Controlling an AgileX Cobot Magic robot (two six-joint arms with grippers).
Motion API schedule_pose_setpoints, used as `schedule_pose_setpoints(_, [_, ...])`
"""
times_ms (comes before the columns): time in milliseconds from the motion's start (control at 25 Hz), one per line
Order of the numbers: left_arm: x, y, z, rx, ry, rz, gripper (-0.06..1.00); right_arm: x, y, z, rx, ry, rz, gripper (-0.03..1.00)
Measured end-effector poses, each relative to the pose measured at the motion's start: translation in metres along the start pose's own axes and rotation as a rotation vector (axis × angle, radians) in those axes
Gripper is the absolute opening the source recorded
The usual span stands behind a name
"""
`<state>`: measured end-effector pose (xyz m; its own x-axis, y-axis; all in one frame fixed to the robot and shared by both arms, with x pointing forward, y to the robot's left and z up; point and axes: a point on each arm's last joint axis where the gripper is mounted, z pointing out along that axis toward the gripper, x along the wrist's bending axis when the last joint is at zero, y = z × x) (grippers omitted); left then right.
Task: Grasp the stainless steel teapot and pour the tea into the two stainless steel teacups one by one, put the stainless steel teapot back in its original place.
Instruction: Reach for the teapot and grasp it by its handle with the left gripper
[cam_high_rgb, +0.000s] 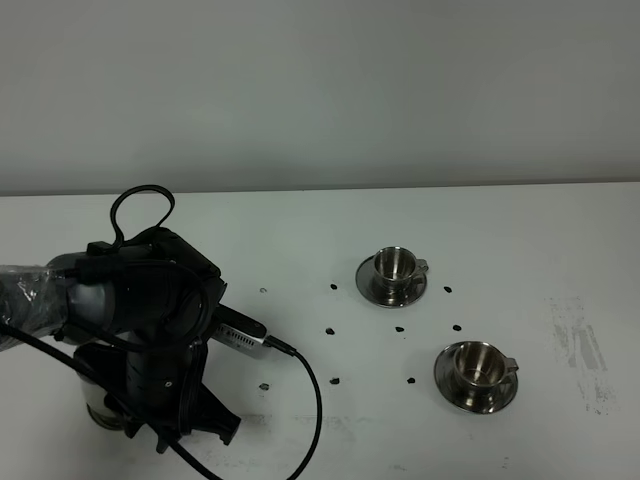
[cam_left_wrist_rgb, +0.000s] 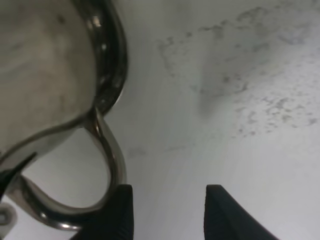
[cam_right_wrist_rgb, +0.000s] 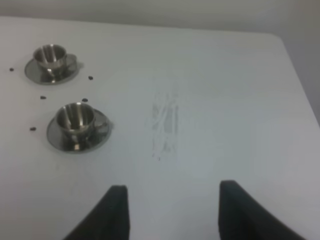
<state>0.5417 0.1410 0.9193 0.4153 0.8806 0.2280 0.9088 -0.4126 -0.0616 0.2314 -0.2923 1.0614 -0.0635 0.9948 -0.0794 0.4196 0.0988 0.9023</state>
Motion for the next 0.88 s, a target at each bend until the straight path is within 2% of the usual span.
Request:
schedule_pose_setpoints(240, [0.0006, -0.0018, 0.0, 0.019, 0.006, -0.005, 0.4, 0.0005, -0.0101, 0.0089, 0.06, 0.005, 0.04, 0.43])
schedule_pose_setpoints(880, [0.0031, -0.0033, -0.0059, 0.01, 0.016, -0.019, 0.4, 0.0003, -0.0102, 0.0089, 0.061, 0.002, 0.049, 0.43])
